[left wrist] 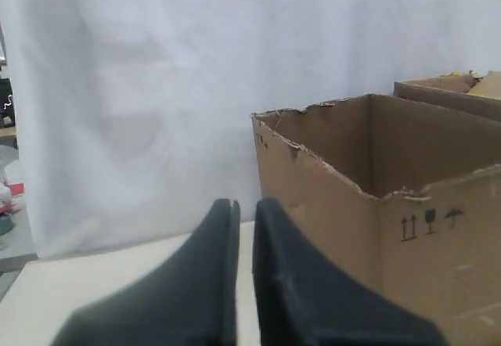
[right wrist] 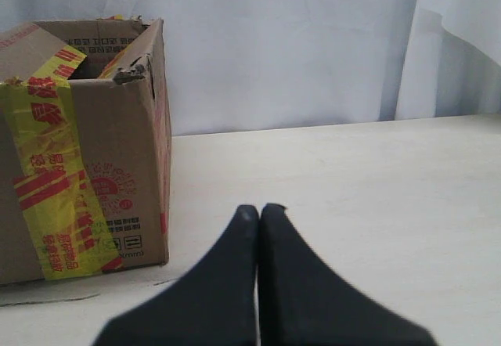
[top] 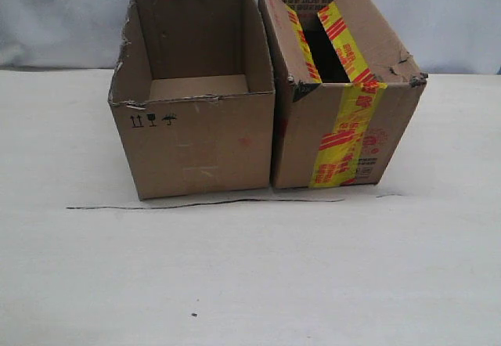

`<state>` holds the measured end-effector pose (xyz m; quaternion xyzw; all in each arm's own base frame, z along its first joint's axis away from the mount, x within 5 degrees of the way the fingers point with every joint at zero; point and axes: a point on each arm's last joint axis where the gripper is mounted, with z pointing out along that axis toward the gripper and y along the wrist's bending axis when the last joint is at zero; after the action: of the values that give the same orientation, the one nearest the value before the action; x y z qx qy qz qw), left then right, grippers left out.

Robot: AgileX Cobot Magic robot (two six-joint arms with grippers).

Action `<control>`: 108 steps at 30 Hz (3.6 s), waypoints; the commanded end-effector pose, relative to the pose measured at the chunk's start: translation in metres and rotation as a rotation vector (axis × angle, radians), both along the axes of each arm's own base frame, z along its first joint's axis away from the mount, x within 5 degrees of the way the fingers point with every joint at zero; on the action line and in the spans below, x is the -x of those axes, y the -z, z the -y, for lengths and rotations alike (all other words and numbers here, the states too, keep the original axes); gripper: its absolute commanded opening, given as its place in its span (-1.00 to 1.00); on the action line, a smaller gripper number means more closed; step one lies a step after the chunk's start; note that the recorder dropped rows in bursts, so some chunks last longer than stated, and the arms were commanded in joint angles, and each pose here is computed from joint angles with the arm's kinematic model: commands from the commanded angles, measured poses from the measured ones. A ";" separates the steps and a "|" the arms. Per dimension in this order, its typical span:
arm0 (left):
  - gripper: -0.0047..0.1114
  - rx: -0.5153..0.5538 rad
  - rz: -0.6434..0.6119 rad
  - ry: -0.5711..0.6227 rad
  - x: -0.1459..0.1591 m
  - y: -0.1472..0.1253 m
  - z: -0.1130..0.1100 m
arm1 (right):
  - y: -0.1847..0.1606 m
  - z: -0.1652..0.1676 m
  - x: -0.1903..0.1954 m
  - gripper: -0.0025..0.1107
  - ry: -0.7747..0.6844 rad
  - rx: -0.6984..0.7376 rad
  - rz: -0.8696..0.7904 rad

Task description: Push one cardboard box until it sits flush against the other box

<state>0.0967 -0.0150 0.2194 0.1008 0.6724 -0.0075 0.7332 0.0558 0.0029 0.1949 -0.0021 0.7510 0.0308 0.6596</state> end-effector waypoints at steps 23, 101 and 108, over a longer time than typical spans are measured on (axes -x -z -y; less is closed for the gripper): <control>-0.92 0.086 -0.297 -0.239 0.043 0.034 -0.019 | 0.001 0.000 0.000 -0.96 -0.003 0.012 0.002; -0.92 0.086 -0.297 -0.239 0.043 0.034 -0.019 | 0.001 0.000 0.000 -0.96 -0.003 0.012 0.002; -0.92 0.086 -0.297 -0.239 0.043 0.034 -0.019 | 0.001 0.000 0.000 -0.96 -0.003 0.012 0.002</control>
<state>0.0542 0.0044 0.1856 -0.0103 0.7823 0.0363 0.6218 0.0558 0.0029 0.1949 -0.0021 0.7510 0.0308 0.6596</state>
